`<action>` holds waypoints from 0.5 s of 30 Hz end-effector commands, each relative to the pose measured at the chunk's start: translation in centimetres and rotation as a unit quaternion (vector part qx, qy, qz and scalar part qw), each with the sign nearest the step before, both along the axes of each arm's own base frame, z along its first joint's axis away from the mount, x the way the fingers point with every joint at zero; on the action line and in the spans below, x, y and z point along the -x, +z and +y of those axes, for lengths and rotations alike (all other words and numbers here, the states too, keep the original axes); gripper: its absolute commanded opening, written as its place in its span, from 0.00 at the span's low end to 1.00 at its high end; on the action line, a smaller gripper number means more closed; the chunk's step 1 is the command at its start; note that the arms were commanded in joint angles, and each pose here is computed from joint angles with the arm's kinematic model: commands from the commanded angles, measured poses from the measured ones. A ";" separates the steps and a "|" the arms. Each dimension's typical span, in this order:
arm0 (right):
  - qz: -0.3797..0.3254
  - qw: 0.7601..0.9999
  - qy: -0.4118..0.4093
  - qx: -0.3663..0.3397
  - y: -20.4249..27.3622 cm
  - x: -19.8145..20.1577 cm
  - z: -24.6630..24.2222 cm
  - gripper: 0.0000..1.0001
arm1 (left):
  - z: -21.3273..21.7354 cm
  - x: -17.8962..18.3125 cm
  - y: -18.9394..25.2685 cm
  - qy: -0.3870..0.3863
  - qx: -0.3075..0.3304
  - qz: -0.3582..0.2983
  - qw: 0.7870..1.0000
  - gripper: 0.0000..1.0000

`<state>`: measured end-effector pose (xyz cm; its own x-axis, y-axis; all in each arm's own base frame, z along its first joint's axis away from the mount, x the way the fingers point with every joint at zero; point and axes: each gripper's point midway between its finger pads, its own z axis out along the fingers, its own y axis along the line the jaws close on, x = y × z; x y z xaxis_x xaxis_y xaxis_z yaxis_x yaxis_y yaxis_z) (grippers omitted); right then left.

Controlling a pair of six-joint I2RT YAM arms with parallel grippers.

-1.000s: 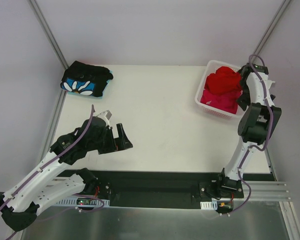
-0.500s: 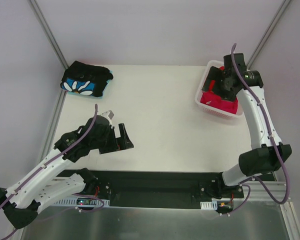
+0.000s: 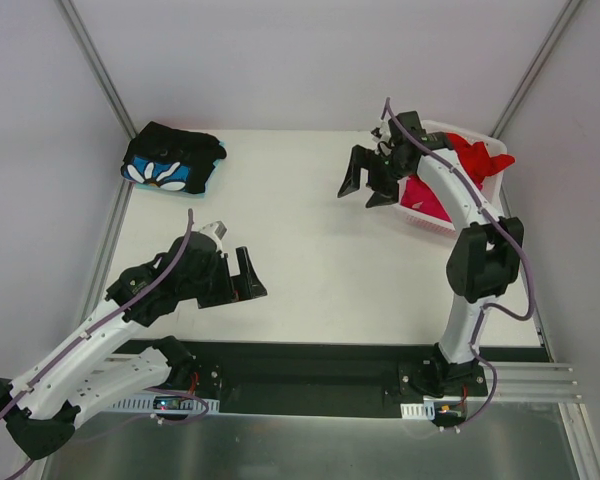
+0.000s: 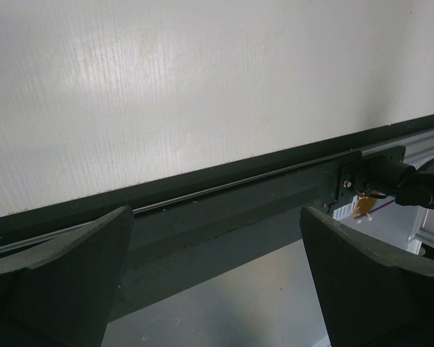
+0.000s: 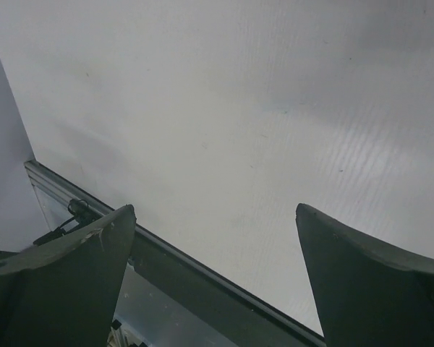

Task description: Fold and stack the t-shirts

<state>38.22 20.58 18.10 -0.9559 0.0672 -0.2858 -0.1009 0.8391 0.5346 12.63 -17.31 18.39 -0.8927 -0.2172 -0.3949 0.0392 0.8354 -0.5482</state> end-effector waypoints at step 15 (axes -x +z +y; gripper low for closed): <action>0.014 0.998 0.020 0.060 -4.9 -3.8 -0.7 0.96 | -0.2 0.4 0.6 -0.001 0.019 -0.003 1.000 0.99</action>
